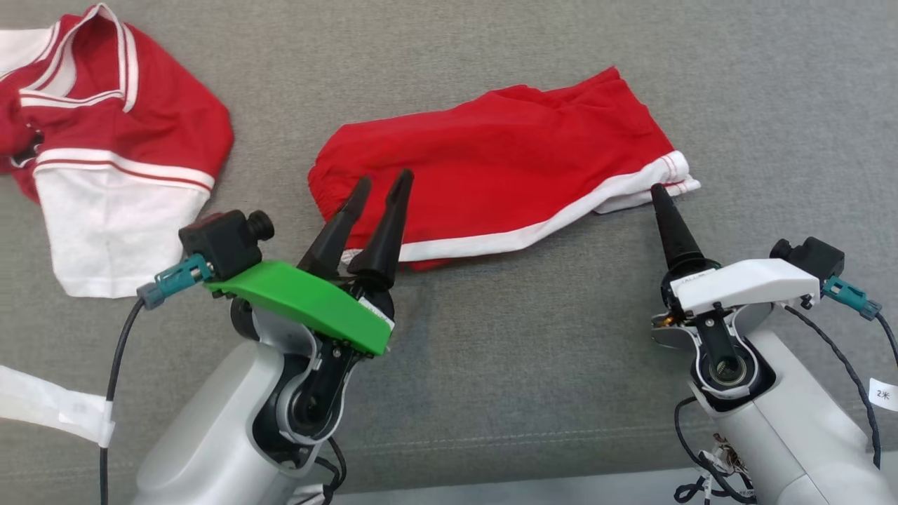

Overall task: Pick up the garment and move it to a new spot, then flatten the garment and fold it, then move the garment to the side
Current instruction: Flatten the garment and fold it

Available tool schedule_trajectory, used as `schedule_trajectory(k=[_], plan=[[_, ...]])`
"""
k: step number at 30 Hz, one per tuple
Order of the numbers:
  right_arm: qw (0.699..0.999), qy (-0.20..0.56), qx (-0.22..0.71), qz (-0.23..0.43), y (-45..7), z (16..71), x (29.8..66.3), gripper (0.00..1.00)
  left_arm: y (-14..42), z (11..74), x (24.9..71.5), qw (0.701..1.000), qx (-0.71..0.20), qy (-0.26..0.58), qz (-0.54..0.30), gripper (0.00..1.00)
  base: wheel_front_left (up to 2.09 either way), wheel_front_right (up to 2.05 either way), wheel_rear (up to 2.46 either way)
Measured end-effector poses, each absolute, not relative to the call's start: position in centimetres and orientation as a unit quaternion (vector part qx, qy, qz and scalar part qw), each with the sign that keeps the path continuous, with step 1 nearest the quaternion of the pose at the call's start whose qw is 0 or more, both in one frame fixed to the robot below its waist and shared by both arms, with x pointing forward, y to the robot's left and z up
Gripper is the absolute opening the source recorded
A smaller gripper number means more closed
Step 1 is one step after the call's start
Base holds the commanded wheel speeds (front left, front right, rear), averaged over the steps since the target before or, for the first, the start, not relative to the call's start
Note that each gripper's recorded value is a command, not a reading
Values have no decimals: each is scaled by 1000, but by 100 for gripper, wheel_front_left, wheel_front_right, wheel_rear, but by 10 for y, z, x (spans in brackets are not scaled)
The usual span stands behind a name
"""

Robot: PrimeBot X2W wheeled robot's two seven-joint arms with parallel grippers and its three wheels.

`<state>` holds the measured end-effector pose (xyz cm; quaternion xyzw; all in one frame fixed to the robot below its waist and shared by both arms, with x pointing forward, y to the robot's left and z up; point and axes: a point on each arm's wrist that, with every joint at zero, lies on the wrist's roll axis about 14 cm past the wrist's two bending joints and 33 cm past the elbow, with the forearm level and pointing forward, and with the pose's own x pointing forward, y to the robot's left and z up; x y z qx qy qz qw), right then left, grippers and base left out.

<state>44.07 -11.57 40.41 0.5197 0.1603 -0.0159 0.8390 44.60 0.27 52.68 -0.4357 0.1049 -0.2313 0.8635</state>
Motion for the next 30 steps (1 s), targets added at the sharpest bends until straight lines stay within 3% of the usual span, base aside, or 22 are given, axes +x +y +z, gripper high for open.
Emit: schedule_trajectory(k=[13, 30], plan=[[824, 189, 532, 44, -58, 404, 461, 100, 70, 522, 432, 884, -439, 72, -142, 100, 0, 0, 0], [828, 175, 532, 22, -82, 403, 455, 100, 64, 532, 430, 877, -447, 64, -162, 100, 0, 0, 0]])
